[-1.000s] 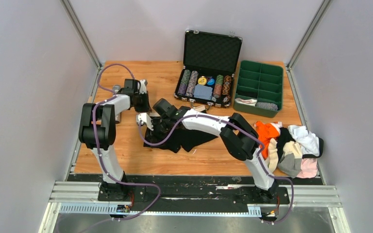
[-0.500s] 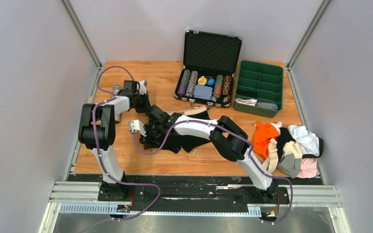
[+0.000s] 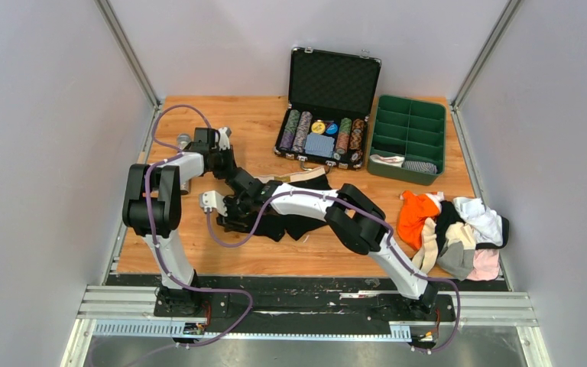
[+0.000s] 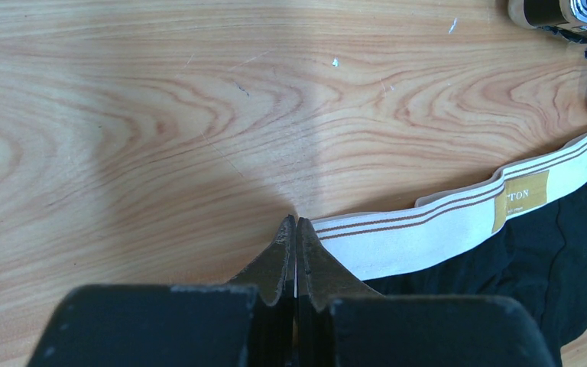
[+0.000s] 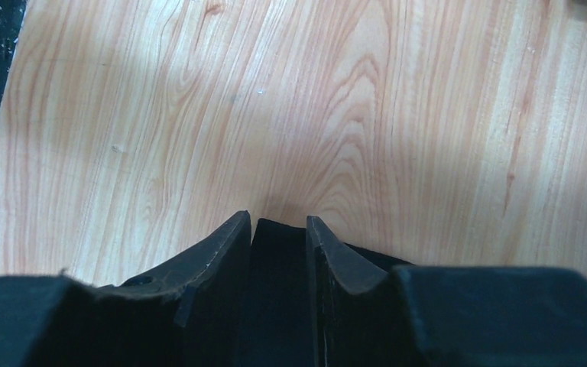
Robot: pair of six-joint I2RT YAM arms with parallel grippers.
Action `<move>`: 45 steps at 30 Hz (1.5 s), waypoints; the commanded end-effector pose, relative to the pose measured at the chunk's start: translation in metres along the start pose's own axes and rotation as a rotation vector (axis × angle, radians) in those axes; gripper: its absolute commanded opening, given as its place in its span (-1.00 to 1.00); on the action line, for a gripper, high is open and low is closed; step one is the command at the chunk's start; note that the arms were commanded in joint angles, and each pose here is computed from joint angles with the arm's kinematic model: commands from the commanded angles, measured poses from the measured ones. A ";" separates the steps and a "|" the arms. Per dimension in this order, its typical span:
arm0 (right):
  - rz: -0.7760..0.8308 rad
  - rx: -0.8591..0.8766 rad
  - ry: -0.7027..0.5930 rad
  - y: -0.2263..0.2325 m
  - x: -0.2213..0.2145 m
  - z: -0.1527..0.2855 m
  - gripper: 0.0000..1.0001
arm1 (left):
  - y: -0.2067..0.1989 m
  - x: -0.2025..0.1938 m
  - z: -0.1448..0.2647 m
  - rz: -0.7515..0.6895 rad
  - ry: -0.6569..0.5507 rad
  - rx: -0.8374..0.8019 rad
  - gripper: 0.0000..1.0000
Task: Roll the underwear
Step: Fold the underwear at the center of the board.
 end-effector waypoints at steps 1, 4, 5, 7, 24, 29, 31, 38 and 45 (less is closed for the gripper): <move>0.051 -0.001 -0.016 -0.004 0.004 -0.006 -0.35 | -0.003 -0.004 0.009 0.005 0.013 0.002 -1.00; 0.048 0.015 0.010 0.001 -0.004 -0.007 -0.44 | -0.003 -0.004 0.009 0.003 0.014 0.002 -1.00; 0.046 0.021 0.016 0.002 -0.006 -0.008 -0.45 | -0.003 -0.004 0.009 0.002 0.013 0.001 -1.00; 0.041 0.033 0.028 0.006 -0.009 -0.009 -0.46 | -0.003 -0.004 0.010 0.001 0.016 0.001 -1.00; -0.155 0.280 -0.242 0.058 0.105 0.049 -1.00 | -0.020 0.002 0.082 -0.065 0.070 -0.024 -1.00; -0.175 0.298 -0.246 0.063 0.101 0.060 -1.00 | -0.027 0.017 0.107 -0.119 0.012 -0.002 -1.00; -0.176 0.294 -0.263 0.063 0.105 0.070 -1.00 | -0.029 0.020 0.110 -0.112 0.014 -0.013 -1.00; -0.208 0.220 -0.296 0.054 0.102 0.105 -1.00 | -0.045 0.034 0.110 -0.042 0.018 -0.076 -1.00; -0.290 0.163 -0.278 0.048 0.071 0.136 -1.00 | -0.078 0.051 0.097 -0.094 0.015 -0.138 -1.00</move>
Point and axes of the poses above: each gripper's point midway between its finger pads, its own z axis back along the fingers, its own y axis along the line the jaws close on, x = y × z, the point moved 4 cm from there along z, back along the fingers, and after that the axes turned 9 degrees about -z, right-handed, at the moved point
